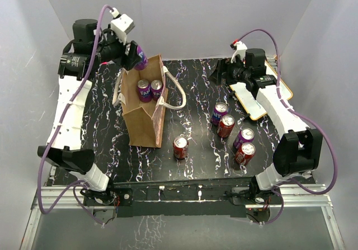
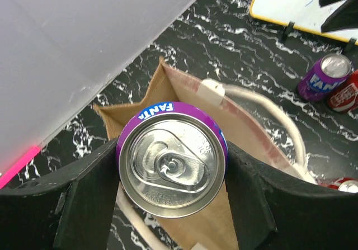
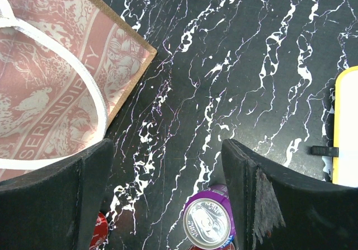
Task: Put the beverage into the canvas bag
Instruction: Place the drink in the canvas bag.
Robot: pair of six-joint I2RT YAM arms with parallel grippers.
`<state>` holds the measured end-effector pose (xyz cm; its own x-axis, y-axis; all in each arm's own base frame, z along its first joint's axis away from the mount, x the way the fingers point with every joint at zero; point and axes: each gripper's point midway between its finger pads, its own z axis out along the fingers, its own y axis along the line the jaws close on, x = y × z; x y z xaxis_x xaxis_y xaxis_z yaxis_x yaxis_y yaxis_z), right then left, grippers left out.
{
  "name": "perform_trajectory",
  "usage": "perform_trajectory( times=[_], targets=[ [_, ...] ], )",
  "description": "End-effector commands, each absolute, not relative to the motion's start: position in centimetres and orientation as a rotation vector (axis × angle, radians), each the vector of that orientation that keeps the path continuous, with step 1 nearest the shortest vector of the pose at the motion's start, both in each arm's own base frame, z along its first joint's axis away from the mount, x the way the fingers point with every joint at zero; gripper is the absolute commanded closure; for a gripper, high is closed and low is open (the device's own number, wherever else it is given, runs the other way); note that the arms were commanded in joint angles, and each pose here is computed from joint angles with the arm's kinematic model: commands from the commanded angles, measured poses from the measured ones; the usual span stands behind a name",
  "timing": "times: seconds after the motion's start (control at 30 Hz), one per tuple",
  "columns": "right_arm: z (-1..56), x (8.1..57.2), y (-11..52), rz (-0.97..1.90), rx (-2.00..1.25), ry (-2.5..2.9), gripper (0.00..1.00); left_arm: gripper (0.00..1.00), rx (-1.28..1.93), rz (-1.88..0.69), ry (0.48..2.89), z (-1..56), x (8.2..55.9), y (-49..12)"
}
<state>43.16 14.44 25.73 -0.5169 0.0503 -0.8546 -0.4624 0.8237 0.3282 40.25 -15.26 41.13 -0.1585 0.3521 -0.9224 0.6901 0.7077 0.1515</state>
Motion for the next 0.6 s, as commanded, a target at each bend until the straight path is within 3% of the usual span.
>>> perform_trajectory(
  times=[0.0, 0.57],
  targets=[
    [28.5, 44.5, 15.2, 0.630, -0.350, 1.917, 0.19, 1.00, 0.926, -0.415, 1.693, 41.6, 38.1, -15.2],
    [28.3, 44.5, 15.7, 0.636, -0.370, 1.896, 0.18, 1.00, 1.084, -0.473, 1.873, 31.7, 39.1, -15.3]
  ],
)
